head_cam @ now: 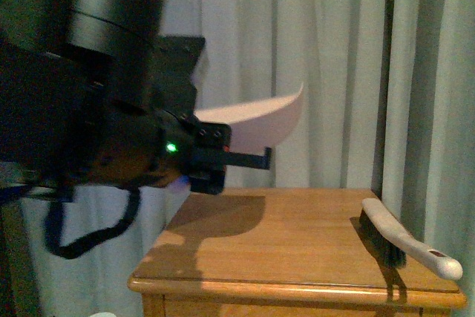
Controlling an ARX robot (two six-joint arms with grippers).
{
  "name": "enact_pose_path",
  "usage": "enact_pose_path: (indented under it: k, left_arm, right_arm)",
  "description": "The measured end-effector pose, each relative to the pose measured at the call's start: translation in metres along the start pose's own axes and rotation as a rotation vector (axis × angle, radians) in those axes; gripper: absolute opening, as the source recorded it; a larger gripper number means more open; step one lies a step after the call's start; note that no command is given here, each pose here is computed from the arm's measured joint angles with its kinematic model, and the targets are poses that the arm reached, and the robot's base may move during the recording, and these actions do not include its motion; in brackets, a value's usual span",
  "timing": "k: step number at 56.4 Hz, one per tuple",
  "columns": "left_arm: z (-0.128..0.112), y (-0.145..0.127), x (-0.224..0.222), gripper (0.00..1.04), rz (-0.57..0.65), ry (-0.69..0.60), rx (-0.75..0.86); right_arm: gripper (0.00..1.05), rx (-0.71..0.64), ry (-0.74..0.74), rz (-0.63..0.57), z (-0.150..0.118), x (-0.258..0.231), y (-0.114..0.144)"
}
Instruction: Clean up trash
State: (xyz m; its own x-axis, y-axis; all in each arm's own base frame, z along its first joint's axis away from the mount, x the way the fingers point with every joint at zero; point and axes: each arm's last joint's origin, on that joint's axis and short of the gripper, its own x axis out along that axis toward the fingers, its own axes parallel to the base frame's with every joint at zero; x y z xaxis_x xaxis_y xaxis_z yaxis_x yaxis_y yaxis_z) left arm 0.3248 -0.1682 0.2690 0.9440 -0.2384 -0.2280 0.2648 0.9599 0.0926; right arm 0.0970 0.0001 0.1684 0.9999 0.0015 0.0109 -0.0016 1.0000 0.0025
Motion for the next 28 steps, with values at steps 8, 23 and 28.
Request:
enact_pose_path:
  k: [8, 23, 28]
  left_arm:
    - [0.006, 0.027, -0.051, 0.29, 0.037, -0.131, 0.024]
    - [0.006, 0.082, -0.151, 0.29, 0.095, -0.311, 0.065]
    - [-0.001, 0.094, -0.177, 0.29, 0.113, -0.335, 0.077]
  right_arm:
    - [0.97, 0.000, 0.000, 0.000, 0.000, 0.000, 0.000]
    - [0.97, 0.000, 0.000, 0.000, 0.000, 0.000, 0.000]
    - [0.97, 0.000, 0.000, 0.000, 0.000, 0.000, 0.000]
